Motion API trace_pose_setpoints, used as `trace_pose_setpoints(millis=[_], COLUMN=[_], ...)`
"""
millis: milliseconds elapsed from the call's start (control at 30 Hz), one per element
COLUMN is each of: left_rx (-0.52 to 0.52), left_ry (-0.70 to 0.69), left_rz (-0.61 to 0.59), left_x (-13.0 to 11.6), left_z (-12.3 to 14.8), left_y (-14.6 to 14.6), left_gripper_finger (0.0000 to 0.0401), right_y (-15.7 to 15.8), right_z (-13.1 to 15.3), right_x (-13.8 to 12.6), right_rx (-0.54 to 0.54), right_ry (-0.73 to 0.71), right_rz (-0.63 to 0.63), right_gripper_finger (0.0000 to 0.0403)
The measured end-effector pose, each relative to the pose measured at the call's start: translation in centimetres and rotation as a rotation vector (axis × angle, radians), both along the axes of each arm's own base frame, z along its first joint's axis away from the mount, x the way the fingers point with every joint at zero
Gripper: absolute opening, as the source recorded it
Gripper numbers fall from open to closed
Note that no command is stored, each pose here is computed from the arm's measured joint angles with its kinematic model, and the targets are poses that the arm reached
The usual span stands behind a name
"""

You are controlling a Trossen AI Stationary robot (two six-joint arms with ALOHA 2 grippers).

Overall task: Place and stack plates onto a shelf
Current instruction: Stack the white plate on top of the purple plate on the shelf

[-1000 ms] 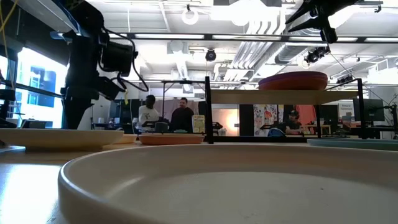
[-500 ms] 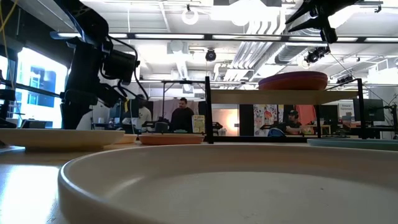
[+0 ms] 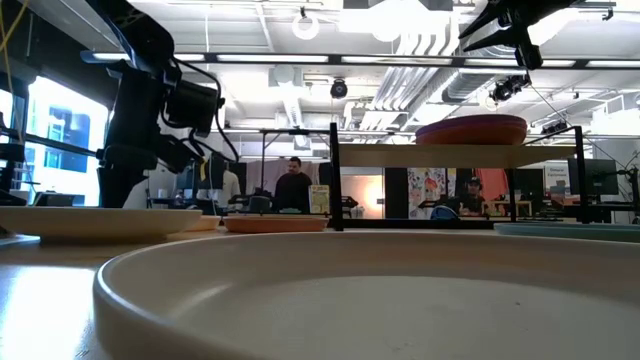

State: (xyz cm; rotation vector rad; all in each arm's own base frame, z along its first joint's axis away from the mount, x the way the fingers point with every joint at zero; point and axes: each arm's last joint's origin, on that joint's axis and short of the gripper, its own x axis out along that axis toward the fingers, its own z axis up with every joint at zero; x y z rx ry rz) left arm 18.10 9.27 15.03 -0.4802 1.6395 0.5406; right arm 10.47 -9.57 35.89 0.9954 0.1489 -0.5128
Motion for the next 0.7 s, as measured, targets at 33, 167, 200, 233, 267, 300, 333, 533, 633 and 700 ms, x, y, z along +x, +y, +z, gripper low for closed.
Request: trace_pose_setpoints(millis=[33, 167, 200, 233, 267, 300, 333, 533, 633, 700], left_rx=[0.0, -0.003, -0.004, -0.004, -0.004, -0.004, -0.006, -0.032, -0.027, -0.013], left_ry=[0.002, 0.001, 0.001, 0.001, 0.001, 0.0, -0.001, 0.003, -0.011, -0.033], left_rz=[0.0, -0.002, -0.002, -0.002, -0.002, -0.001, -0.002, -0.005, -0.015, -0.015], left_x=[0.0, 0.0, 0.0, 0.0, 0.0, 0.0, 0.0, 0.3, 0.4, 0.6], left_z=[0.0, 0.1, 0.1, 0.1, 0.1, 0.1, 0.1, 0.8, 1.9, 2.7], left_y=[0.0, 0.0, 0.0, 0.0, 0.0, 0.0, 0.0, 0.0, 0.1, 0.2], left_gripper_finger=[0.0044, 0.0011, 0.0008, 0.0007, 0.0007, 0.0007, 0.0007, 0.0002, 0.0001, 0.0], right_y=[0.0, 0.0, 0.0, 0.0, 0.0, 0.0, 0.0, 0.0, 0.0, 0.0], right_z=[0.0, 0.0, 0.0, 0.0, 0.0, 0.0, 0.0, 0.0, 0.3, 0.6], right_x=[0.0, 0.0, 0.0, 0.0, 0.0, 0.0, 0.0, 0.0, 0.1, 0.2], right_rx=[0.0, 0.0, 0.0, 0.0, 0.0, -0.001, -0.001, -0.002, -0.027, -0.054], right_ry=[0.0, 0.0, 0.0, 0.0, 0.0, 0.0, 0.0, -0.002, -0.025, -0.053], right_rz=[0.0, 0.0, 0.0, 0.0, 0.0, 0.0, 0.0, 0.002, 0.03, 0.055], right_gripper_finger=[0.0081, 0.0081, 0.0081, 0.0081, 0.0081, 0.0081, 0.0081, 0.0081, 0.0081, 0.0081])
